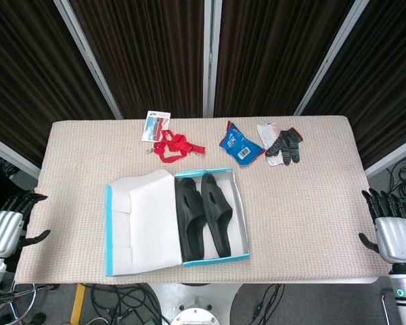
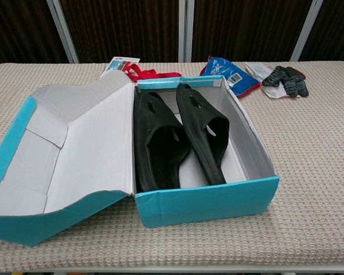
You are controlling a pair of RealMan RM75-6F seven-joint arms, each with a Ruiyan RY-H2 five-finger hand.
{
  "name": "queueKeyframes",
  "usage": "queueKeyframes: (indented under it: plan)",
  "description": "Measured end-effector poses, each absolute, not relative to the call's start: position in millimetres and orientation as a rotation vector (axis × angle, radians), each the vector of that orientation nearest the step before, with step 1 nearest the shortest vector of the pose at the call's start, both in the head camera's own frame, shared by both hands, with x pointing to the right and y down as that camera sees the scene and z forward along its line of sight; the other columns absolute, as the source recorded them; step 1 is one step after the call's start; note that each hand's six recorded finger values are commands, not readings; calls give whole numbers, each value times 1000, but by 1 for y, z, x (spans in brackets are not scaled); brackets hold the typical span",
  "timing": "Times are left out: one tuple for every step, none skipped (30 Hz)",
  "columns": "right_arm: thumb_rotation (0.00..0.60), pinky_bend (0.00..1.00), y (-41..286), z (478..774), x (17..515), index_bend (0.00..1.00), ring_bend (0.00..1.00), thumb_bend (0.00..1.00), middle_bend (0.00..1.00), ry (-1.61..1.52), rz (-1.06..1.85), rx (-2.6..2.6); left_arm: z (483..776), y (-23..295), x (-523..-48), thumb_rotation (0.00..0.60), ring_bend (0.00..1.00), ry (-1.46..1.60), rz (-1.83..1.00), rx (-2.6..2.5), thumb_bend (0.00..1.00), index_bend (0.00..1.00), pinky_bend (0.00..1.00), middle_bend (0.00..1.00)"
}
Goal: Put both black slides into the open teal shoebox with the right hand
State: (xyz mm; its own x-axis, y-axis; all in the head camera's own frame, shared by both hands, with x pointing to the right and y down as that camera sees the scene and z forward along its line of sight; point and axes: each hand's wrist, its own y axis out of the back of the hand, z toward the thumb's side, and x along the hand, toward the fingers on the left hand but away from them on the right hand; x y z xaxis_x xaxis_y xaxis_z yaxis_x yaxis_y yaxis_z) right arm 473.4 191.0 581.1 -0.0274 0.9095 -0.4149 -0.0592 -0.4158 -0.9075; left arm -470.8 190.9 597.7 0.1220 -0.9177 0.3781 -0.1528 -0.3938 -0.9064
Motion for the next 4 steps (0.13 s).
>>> queueKeyframes:
  plan:
    - [600,3,193,583,473,0,0,87,35,-928,1563,-1461,597,191,-471,600,129,1053,-1337,-1676,145,239,197,235]
    - [600,2,195,584,472,0,0,87,35,-922,1568,-1465,597,191,-471,600,129,1053,-1337,-1675,146,239,197,235]
    - [600,2,198,586,471,0,0,87,34,-920,1572,-1471,597,192,-471,600,129,1054,-1338,-1674,145,239,197,235]
    - [600,2,198,586,470,0,0,87,34,-922,1573,-1474,597,192,-471,600,129,1055,-1339,-1674,145,239,197,235]
